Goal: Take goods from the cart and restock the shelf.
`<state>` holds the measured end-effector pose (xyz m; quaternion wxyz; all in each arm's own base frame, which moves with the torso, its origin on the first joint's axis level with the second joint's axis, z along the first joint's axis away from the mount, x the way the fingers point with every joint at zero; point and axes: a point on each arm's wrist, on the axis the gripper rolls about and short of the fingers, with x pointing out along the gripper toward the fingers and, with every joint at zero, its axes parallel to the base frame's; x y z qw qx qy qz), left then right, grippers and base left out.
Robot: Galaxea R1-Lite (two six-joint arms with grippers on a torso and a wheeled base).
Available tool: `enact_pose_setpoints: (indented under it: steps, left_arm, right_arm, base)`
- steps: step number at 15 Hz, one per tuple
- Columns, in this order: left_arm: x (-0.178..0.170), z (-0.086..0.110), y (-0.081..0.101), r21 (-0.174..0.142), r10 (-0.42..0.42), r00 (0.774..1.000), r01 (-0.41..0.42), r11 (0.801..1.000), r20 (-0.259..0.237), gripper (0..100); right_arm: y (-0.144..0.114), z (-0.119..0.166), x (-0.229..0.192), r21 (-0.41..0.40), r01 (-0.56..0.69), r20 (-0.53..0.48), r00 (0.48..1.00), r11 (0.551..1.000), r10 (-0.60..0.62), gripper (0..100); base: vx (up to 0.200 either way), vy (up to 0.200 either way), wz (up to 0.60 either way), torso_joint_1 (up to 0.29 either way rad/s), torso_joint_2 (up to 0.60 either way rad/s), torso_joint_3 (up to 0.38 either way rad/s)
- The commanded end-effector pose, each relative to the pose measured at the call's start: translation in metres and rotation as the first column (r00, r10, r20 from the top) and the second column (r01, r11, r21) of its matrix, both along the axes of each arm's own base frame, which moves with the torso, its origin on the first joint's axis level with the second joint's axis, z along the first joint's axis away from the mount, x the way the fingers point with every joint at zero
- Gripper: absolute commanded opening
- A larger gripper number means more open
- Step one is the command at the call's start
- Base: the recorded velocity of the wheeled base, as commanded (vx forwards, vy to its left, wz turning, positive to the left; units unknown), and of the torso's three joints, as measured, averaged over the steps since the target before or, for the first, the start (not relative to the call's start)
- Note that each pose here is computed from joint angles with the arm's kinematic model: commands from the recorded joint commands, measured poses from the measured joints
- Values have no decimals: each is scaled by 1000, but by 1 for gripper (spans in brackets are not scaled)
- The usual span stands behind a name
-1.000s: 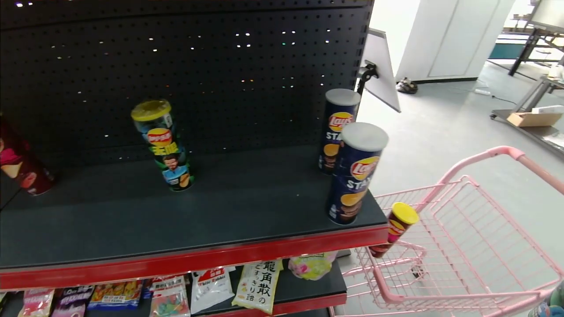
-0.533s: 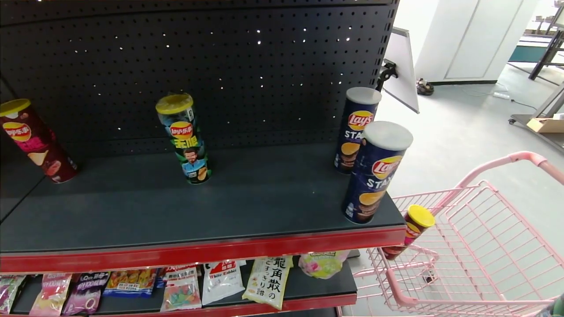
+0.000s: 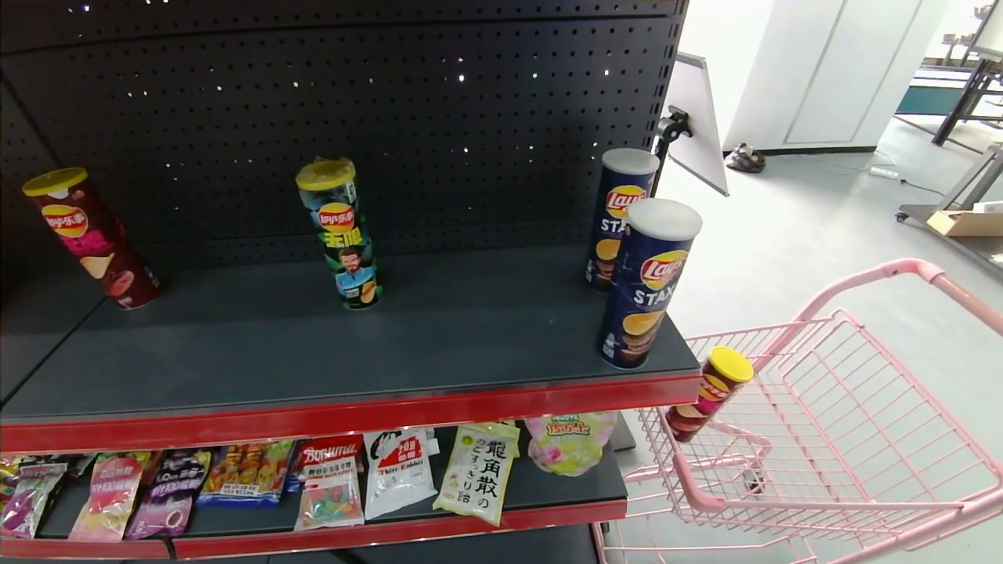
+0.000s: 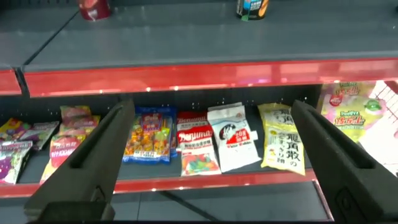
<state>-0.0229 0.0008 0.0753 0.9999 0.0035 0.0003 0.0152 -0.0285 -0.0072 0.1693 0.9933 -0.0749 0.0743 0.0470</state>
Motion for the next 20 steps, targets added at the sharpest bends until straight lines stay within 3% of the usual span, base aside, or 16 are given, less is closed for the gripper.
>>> enact_pose_setpoints:
  steps: [1,12,17,20]
  left_arm:
    - [0,0,0,1,0,1000,0,1000,-1,100]
    - [0,0,0,-1,0,1000,0,1000,-1,100]
    - [0,0,0,-1,0,1000,0,1000,-1,100]
    - [0,0,0,-1,0,1000,0,1000,-1,100]
  right_arm:
    - [-1,0,-4,3,-11,28,1000,1000,11,0]
    - [-2,-8,-8,12,-13,69,998,1000,12,0]
    - [-2,-10,-8,12,-12,64,998,1000,12,0]
    - [-1,-12,-7,11,-12,55,998,1000,12,0]
  base:
    - [0,200,0,-7,2,2]
    - [0,200,0,7,2,1]
    - [0,0,0,0,0,0]
    - [200,0,0,-2,1,2]
